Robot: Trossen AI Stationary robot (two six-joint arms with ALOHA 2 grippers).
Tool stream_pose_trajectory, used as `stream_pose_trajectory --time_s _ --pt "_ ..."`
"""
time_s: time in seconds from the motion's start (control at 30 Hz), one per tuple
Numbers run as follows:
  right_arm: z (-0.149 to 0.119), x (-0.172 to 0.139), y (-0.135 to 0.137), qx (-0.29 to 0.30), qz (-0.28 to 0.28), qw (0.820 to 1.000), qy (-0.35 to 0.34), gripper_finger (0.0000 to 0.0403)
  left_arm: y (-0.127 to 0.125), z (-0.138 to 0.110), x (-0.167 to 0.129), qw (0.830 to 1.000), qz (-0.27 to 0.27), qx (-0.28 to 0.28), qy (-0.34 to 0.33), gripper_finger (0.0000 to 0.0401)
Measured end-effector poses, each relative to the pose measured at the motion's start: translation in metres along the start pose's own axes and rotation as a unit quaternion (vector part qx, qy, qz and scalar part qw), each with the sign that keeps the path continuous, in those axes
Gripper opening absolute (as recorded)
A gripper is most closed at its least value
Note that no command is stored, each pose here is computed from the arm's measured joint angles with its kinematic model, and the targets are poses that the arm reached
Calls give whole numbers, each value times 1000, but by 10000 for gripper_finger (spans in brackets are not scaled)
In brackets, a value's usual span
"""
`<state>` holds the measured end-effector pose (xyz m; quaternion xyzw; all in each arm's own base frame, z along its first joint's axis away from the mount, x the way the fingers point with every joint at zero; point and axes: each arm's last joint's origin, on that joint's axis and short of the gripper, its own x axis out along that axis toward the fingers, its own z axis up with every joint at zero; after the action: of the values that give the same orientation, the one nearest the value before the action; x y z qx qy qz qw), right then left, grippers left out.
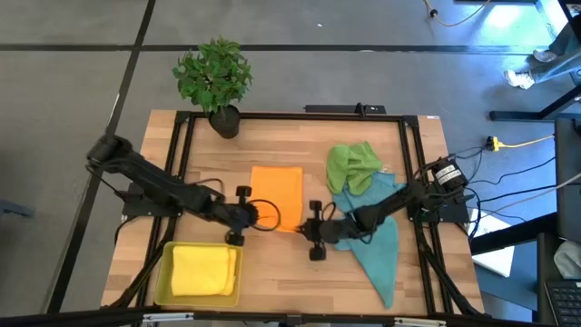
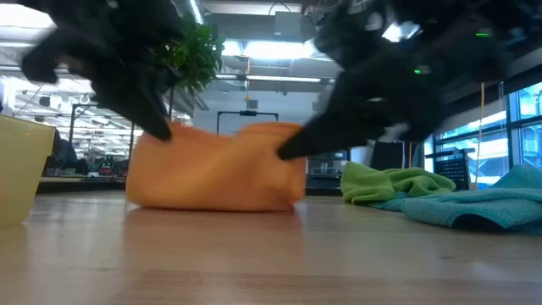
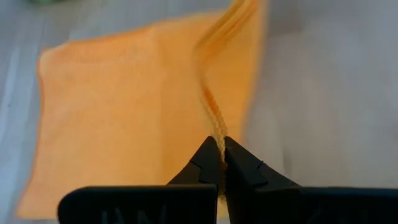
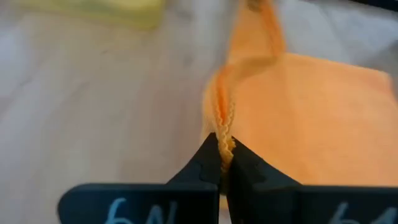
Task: Fold microfiber towels
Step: Fold the orange microfiber cloth
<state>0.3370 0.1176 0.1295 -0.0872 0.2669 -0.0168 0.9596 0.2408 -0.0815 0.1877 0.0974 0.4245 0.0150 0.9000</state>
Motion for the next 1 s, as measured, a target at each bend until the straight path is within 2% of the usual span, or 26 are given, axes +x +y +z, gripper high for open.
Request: stream_pose_trajectory --time_s 0.07,0.17,0.27,0.47,0.57,0.63,0.8,1.0 --pt "8 6 -13 28 -7 1000 5 7 5 -5 -12 1000 -9 -10 -28 0" --pt "18 15 -31 67 39 997 1 7 11 -12 -27 998 -9 -28 -53 0" --pt "20 17 -38 68 58 996 1 5 12 -16 -36 996 -25 -48 -70 0" --pt "18 9 -20 35 84 996 22 4 4 -27 -38 997 -52 -45 -42 0" --pt "23 1 -5 26 124 992 8 3 -2 -26 -40 995 -70 -40 -51 0" --pt "28 -3 0 22 129 991 -5 3 -6 -24 -43 995 -76 -22 -61 0" --pt "38 -12 -11 29 103 994 -22 4 -1 -15 -49 995 -57 5 -82 0" --pt "34 -2 -53 61 20 998 9 4 26 -20 -49 998 13 -1 -54 0"
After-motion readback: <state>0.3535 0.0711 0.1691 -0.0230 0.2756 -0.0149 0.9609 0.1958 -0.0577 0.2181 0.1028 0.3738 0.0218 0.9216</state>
